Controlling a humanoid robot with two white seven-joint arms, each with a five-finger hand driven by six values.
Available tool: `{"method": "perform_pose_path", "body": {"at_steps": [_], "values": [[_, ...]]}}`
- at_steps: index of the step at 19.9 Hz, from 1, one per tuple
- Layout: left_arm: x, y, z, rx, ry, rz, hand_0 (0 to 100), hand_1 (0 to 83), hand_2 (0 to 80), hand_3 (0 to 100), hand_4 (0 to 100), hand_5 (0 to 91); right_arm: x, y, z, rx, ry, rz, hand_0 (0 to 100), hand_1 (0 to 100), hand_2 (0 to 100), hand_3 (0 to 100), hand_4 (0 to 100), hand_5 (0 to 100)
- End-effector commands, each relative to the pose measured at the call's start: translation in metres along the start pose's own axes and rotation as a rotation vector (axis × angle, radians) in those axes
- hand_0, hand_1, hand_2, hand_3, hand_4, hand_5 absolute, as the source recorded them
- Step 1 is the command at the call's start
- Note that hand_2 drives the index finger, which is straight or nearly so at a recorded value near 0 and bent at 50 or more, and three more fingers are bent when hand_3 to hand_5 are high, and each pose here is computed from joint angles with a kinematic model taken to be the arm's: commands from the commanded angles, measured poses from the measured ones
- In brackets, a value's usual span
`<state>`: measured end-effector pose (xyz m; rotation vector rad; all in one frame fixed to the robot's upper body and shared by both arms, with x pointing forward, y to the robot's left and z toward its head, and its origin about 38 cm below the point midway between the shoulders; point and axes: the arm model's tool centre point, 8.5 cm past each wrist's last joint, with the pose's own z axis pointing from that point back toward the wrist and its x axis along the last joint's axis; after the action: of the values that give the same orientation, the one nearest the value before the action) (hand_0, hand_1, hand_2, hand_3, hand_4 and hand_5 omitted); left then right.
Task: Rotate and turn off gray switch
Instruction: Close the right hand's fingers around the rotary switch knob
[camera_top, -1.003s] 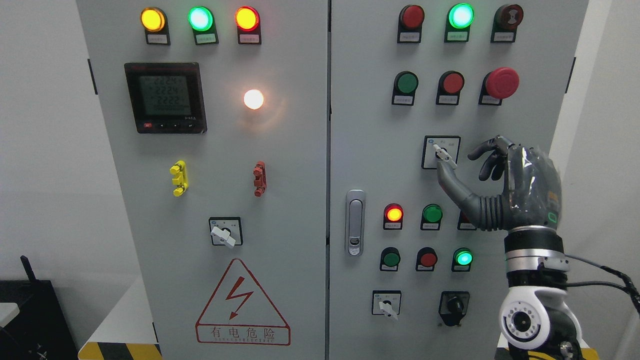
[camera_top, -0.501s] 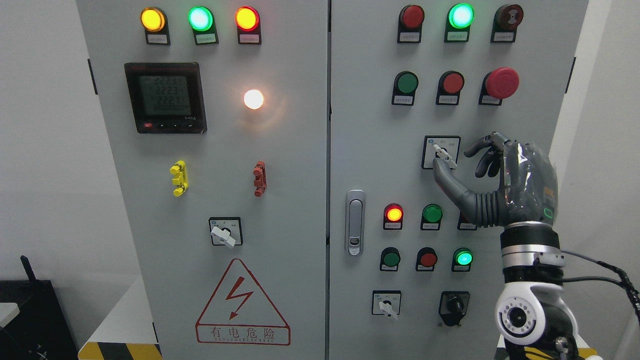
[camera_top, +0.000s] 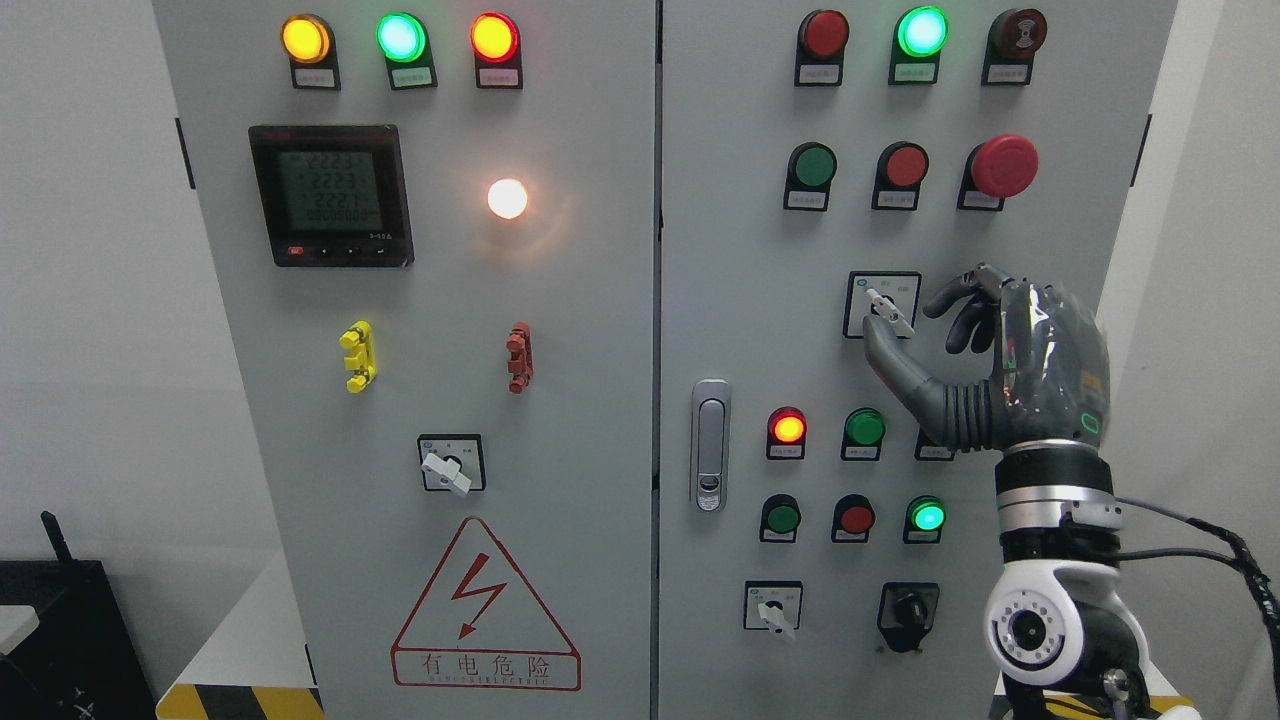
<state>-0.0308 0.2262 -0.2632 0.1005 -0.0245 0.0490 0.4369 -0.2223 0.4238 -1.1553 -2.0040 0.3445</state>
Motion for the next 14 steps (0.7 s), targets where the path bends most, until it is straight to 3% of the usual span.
{"method": "perform_pose_path", "body": {"at_steps": [1, 14], "values": [[-0.0048, 0.0003, 0.0006, 0.001, 0.014, -0.003, 12, 38.9, 0.0, 0, 0, 0.0, -0.0007, 0.0035, -0.0006, 0.006, 0.003, 0.008, 15, 42, 58, 86, 87, 100], [-0.0048, 0.0003, 0.0006, 0.001, 0.014, -0.003, 12, 38.9, 0.0, 0, 0, 0.0, -0.0026, 0.0073, -0.0041, 0.010, 0.013, 0.027, 17, 41, 58, 87, 87, 100]]}}
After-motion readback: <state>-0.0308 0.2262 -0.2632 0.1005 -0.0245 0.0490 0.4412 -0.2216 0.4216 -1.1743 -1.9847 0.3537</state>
